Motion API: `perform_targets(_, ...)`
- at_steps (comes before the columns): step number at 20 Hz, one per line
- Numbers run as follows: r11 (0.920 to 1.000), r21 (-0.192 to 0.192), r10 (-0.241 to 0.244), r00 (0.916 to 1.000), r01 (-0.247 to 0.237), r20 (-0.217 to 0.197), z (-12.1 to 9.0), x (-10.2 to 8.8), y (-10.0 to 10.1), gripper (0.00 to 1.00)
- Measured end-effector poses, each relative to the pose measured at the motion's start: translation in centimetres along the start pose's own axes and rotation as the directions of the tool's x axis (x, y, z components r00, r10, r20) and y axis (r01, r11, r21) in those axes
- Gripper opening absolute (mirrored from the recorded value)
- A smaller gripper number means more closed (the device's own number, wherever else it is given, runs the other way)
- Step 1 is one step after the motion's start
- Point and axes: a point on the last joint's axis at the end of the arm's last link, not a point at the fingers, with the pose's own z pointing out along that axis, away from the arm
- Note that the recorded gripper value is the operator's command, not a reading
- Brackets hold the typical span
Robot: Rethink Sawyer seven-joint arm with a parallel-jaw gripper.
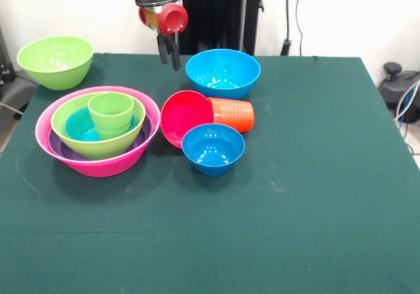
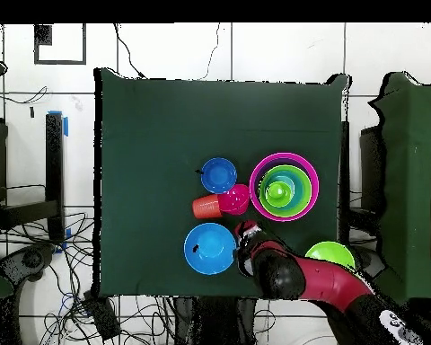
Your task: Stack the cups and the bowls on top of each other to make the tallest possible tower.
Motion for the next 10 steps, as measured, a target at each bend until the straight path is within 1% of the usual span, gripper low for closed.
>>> perform_targets(5,0.9999,0.006,0.010,0.9999,-0.010,0.000,-0.46,-0.04,-0.19,1.00)
perform_targets(10,0.9998,0.007,0.016,0.9998,-0.016,-0.011,-0.14,0.26,-0.23,1.00)
